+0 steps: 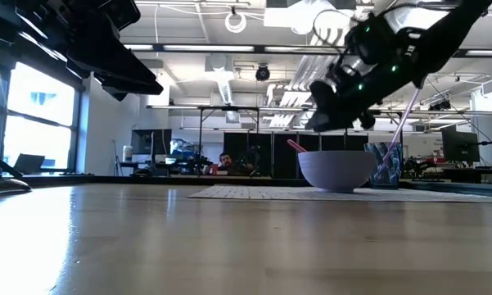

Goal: Pick & Place Utensil
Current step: Adjust the purple bowl on the mat

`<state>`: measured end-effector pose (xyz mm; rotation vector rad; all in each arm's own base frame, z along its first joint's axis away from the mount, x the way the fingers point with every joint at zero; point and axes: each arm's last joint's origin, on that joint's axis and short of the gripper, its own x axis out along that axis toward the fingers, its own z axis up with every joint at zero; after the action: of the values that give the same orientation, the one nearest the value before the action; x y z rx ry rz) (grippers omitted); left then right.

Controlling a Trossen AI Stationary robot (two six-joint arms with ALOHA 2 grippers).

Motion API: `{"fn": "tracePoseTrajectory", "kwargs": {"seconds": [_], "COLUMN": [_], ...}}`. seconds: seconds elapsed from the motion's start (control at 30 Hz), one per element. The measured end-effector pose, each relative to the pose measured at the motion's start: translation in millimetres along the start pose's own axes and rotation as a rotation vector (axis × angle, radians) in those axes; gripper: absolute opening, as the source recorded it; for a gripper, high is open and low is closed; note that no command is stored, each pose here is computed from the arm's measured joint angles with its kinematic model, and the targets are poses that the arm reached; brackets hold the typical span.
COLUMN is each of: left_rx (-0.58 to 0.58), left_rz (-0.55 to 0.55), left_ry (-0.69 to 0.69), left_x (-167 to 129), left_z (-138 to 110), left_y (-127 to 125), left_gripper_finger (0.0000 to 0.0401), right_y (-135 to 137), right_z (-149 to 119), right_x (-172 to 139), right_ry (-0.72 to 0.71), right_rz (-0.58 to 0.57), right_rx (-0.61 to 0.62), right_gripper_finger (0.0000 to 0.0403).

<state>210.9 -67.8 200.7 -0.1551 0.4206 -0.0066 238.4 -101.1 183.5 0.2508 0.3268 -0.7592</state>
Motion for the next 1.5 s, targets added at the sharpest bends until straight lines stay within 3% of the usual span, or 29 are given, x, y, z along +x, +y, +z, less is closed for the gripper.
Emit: {"fn": "tracePoseTrajectory", "kwargs": {"seconds": [0.13, 0.3, 0.57, 0.73, 0.87, 0.97, 1.13, 1.5], "left_rx": [0.0, 0.0, 0.0, 0.0, 0.0, 0.0, -0.004, -0.076], "left_rz": [0.0, 0.0, 0.0, 0.0, 0.0, 0.0, -0.003, -0.05], "left_ry": [0.0, -0.001, -0.001, -0.001, -0.001, 0.0, 0.0, -0.095], "left_x": [0, 0, 0, 0, 0, 0, 0, -1], "left_z": [0, 0, 0, 0, 0, 0, 0, 10], "left_y": [0, 0, 0, 0, 0, 0, 0, -3], "left_gripper_finger": [0.0129, 0.0129, 0.0129, 0.0129, 0.0129, 0.0129, 0.0129, 0.0129], "right_y": [19, 51, 76, 64, 45, 34, 23, 11], "right_z": [11, 4, -32, -55, -68, -68, -57, -45], "right_x": [-23, -46, -74, -80, -83, -80, -66, -51], "right_ry": [-0.063, -0.062, 0.17, 0.424, 0.57, 0.57, 0.489, 0.449], "right_rz": [0.118, 0.246, 0.3, 0.197, 0.021, -0.093, -0.152, -0.14], "right_rx": [-0.003, -0.051, -0.069, -0.023, -0.045, -0.049, -0.078, -0.029], "right_gripper_finger": [0.0155, 0.0151, 0.0138, 0.0134, 0.0134, 0.0134, 0.0134, 0.0133]}}
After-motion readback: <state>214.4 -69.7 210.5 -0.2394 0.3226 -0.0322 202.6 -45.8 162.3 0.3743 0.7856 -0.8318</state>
